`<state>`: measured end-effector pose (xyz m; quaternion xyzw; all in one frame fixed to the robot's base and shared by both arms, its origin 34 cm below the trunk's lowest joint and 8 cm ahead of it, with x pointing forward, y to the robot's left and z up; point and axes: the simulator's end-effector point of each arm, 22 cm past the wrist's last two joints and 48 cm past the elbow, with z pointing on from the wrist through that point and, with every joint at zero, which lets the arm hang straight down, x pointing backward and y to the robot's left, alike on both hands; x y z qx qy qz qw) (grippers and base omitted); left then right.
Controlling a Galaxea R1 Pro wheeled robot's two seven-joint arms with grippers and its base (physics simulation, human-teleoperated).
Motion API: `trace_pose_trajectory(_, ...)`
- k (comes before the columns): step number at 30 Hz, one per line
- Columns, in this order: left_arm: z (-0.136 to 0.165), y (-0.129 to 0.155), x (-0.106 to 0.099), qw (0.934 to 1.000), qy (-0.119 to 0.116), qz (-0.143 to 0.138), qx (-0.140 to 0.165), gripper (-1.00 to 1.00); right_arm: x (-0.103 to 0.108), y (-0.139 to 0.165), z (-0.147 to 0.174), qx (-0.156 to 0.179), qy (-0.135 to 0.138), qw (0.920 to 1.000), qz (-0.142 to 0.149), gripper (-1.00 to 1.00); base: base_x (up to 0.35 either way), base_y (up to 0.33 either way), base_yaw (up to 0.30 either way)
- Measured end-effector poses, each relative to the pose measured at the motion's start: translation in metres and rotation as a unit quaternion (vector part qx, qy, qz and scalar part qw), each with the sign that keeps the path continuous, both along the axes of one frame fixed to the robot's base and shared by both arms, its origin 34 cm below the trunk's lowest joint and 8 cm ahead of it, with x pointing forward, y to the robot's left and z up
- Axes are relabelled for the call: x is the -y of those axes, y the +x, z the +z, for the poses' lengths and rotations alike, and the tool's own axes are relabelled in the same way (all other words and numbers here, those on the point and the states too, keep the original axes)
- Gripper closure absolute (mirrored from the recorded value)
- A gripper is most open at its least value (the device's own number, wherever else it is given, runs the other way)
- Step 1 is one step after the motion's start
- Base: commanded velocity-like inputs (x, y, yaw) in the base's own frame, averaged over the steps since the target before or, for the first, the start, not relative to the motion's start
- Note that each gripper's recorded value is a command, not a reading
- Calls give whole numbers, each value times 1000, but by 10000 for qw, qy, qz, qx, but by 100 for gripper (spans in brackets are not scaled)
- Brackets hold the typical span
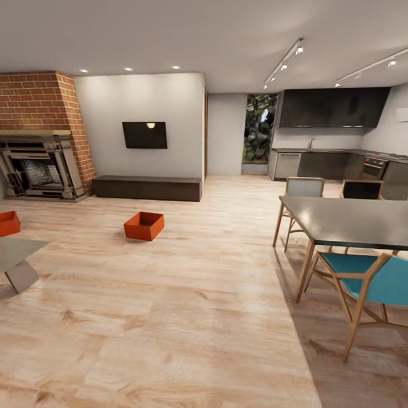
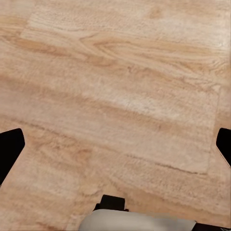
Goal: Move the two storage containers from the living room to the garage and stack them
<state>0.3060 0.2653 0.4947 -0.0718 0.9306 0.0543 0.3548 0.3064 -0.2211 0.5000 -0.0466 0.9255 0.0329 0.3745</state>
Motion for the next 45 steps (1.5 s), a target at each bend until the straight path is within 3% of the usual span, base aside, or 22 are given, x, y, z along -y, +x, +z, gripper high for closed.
trace_pose_trajectory(45,0,0,1,10000,-7,0,-4,-100,0,0,0,1,-3,10000,3,-100,325,-24,0)
